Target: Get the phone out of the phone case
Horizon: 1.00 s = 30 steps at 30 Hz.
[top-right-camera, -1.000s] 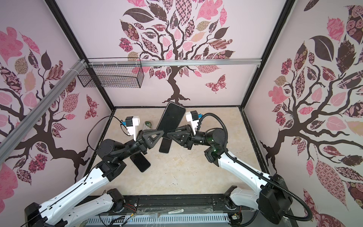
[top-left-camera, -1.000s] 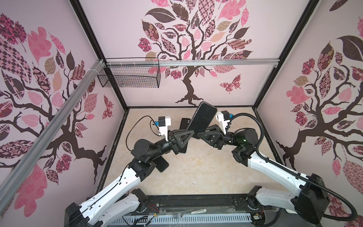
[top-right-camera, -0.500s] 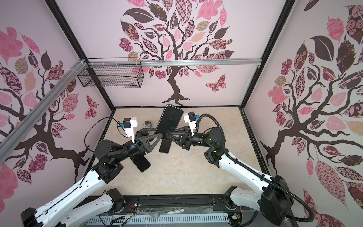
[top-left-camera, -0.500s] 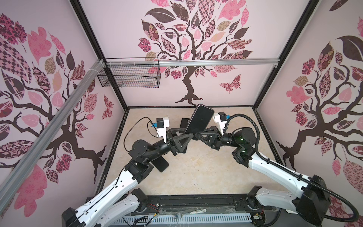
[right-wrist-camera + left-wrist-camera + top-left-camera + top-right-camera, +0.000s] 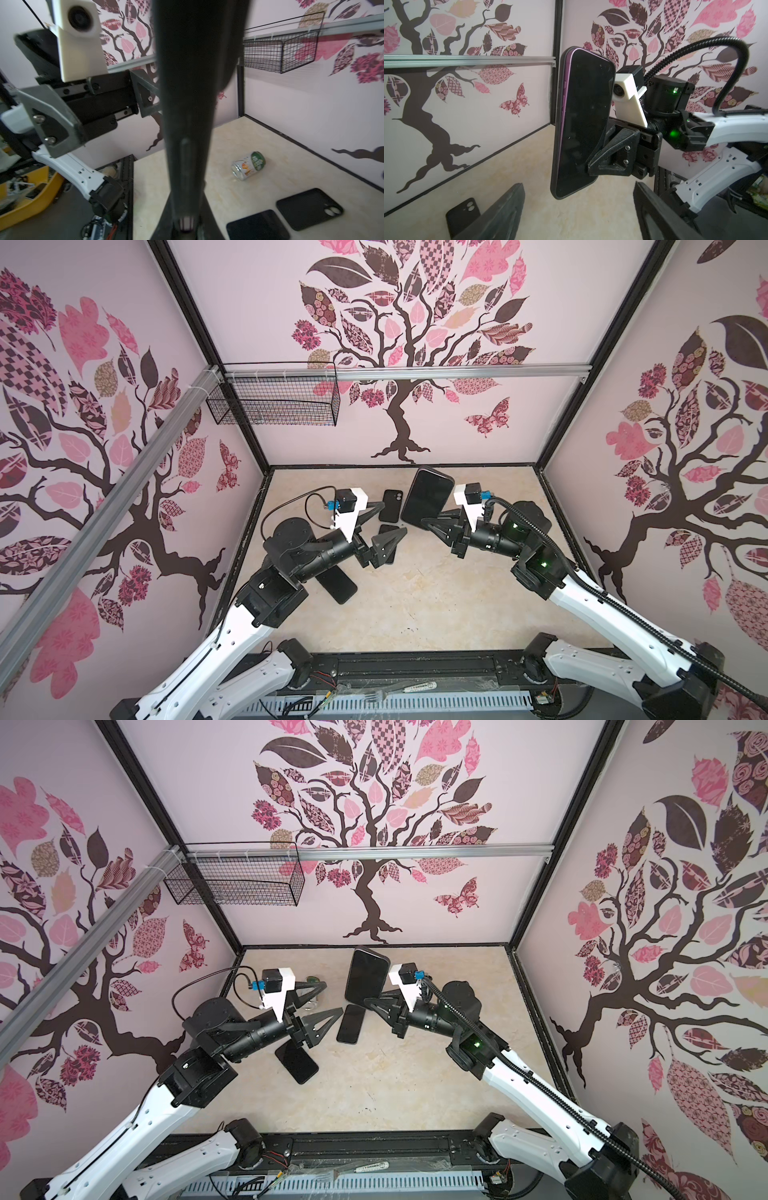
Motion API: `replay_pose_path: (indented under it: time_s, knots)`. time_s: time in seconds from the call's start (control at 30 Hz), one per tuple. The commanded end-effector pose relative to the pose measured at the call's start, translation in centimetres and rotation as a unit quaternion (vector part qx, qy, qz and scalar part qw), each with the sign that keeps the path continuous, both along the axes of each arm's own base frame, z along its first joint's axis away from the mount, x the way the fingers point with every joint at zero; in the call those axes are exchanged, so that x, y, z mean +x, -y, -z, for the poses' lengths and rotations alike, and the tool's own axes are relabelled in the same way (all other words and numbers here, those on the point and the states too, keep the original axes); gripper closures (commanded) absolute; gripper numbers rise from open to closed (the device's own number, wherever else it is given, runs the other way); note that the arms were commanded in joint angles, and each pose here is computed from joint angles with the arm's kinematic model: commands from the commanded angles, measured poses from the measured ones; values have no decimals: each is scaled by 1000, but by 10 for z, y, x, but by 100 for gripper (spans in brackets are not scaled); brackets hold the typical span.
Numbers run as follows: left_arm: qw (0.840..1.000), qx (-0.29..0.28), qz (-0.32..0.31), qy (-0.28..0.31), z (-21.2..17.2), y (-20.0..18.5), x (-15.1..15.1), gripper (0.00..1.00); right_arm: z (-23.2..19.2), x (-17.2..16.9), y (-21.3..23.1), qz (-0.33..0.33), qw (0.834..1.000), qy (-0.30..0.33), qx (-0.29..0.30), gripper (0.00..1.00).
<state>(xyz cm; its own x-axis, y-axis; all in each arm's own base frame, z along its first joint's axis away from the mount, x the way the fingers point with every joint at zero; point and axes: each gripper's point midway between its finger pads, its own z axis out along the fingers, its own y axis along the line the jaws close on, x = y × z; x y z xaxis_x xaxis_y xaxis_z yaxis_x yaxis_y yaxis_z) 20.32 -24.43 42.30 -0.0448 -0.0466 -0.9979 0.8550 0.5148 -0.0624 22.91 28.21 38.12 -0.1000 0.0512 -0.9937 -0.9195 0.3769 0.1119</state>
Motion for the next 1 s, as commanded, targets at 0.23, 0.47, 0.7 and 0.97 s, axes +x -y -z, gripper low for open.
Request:
replay_pose_path:
  time_s: [0.23,0.47,0.7,0.97]
  knots:
    - [991,83,5,105,-14,7,7,17,20,9,20,45,964,193,-180,100]
    - [979,132,-11,156,-12,9,10,19,29,6,23,44,962,194,-185,100]
    - [970,128,-11,208,-18,19,-3,32,18,0,25,52,968,204,-140,100]
    - [971,125,16,202,-13,27,-8,43,17,-3,23,45,969,204,-133,100]
